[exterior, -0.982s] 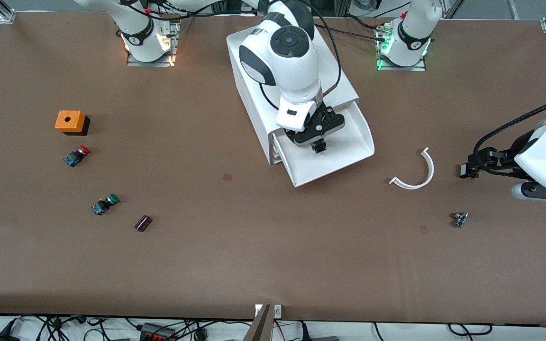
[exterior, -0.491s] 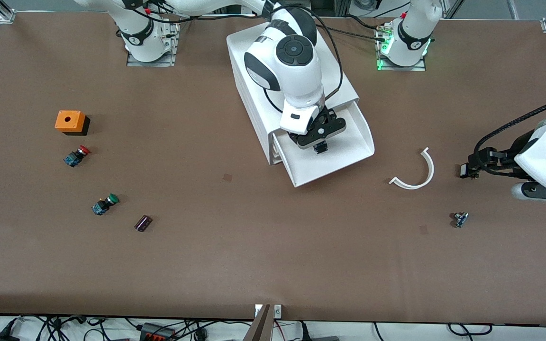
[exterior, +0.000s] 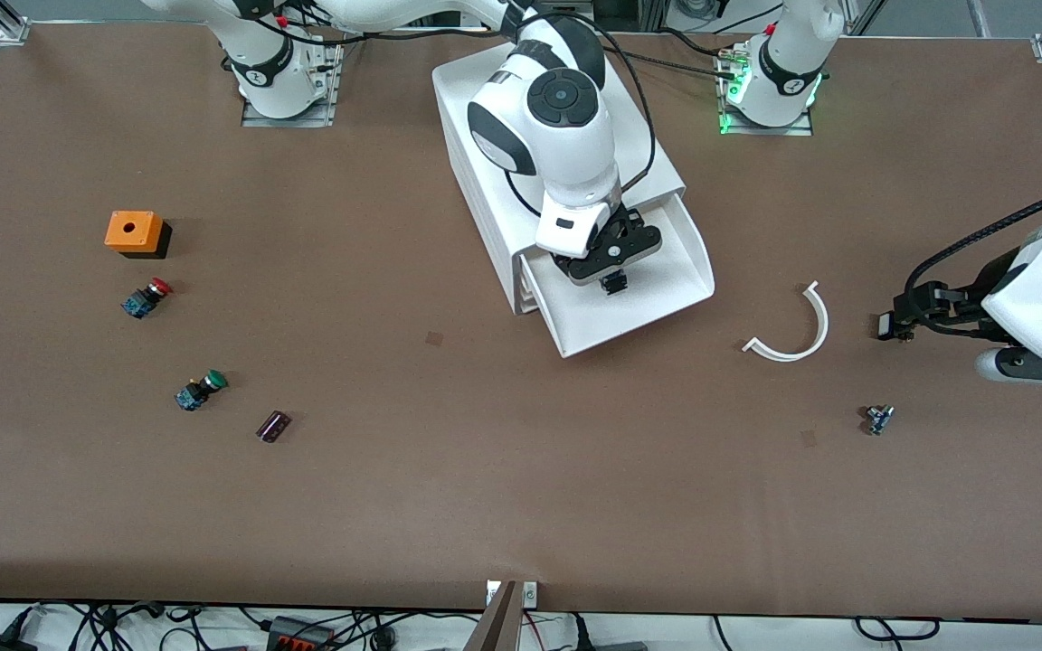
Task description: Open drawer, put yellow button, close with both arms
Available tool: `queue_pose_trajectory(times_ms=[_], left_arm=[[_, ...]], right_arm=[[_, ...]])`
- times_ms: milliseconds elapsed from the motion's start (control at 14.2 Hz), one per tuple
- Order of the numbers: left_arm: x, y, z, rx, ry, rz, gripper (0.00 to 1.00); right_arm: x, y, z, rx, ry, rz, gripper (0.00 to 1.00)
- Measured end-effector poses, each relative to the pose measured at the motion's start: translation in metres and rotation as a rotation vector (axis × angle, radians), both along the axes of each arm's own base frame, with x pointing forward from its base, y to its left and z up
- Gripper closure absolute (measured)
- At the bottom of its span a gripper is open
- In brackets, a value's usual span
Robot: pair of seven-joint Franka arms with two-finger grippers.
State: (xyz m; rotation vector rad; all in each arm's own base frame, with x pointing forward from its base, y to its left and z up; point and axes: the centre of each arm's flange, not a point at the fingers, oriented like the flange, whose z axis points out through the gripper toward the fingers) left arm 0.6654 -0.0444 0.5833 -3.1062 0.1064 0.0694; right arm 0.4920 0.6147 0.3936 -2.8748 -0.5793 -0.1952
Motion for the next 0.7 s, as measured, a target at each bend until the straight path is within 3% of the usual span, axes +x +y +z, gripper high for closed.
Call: queue_pose_trajectory(times_ms=[421, 702], left_arm=[[0.000, 0.000, 0.000, 0.000, 0.000, 0.000, 0.00], [0.000, 0.000, 0.000, 0.000, 0.000, 0.001, 0.00]], right_arm=[[0.002, 0.000, 0.006, 0.009, -0.007, -0.006, 0.01], [0.012, -0.003, 0.046, 0.067, -0.046, -0.053, 0.00]])
